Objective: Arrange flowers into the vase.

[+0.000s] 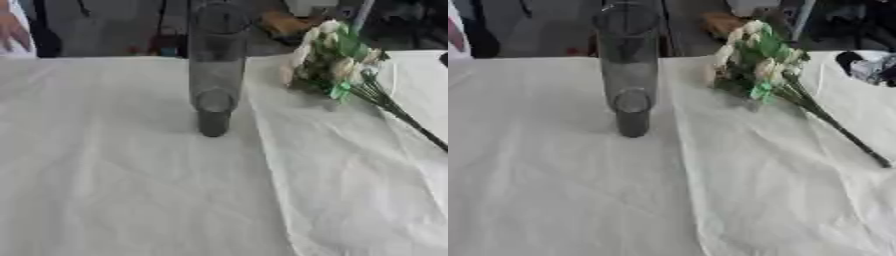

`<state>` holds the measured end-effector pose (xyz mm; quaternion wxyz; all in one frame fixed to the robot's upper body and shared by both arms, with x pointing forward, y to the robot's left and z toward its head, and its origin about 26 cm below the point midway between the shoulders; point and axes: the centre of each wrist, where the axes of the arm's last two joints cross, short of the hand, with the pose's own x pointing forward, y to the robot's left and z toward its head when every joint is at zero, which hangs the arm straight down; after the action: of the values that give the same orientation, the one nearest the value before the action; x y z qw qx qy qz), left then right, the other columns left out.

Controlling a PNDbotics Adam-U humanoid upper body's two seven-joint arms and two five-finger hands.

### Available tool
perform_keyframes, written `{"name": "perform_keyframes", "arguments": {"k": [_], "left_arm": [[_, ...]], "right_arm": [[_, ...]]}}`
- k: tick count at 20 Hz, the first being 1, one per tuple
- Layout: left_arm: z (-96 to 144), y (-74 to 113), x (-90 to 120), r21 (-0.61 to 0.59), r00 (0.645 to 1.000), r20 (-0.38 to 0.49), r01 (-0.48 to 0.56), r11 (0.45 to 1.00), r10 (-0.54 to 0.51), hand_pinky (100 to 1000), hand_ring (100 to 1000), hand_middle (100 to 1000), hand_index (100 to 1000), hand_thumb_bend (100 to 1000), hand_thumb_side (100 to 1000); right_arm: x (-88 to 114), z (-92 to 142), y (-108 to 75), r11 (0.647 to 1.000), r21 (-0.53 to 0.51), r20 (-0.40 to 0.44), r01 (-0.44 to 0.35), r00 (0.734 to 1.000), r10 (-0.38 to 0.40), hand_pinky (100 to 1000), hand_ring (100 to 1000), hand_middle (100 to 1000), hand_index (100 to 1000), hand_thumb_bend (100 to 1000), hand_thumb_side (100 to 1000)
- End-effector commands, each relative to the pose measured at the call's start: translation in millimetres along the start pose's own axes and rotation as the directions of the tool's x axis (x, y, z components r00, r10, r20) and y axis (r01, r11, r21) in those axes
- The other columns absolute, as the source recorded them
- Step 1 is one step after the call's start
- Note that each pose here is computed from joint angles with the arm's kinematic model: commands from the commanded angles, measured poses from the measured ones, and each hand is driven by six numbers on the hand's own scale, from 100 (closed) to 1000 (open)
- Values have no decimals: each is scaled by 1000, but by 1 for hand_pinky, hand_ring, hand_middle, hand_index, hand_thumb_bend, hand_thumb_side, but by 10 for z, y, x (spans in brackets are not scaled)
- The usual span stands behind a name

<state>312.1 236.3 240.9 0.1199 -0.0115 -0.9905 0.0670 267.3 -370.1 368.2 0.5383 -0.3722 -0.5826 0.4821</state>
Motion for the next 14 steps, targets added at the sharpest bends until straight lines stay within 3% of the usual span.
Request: {"name": "perform_keyframes", "arguments": {"k": [1, 6, 9, 14], "left_arm": [[-66, -19, 39, -19, 1000, 24, -11, 1000, 11, 753, 795, 865, 879, 100, 685], [-66, -32, 39, -22, 1000, 21, -19, 1000, 19, 752, 795, 864, 876, 100, 681], [-67, -40, 38, -25, 1000, 19, -24, 999, 24, 752, 795, 864, 874, 100, 674], [-71, -48, 39, -26, 999, 15, -30, 999, 30, 752, 795, 863, 872, 100, 662]], "right_arm": [[8, 16, -157, 1000, 12, -31, -14, 999, 14, 934, 1000, 1000, 1000, 185, 325], [0, -30, -198, 999, 35, -42, -5, 999, 7, 934, 1000, 1000, 1000, 143, 253], [1, -66, -207, 998, 62, -42, 5, 999, -2, 936, 1000, 1000, 1000, 177, 203], [-7, -125, -202, 994, 108, -49, 10, 999, -5, 939, 1000, 1000, 1000, 119, 123]]}}
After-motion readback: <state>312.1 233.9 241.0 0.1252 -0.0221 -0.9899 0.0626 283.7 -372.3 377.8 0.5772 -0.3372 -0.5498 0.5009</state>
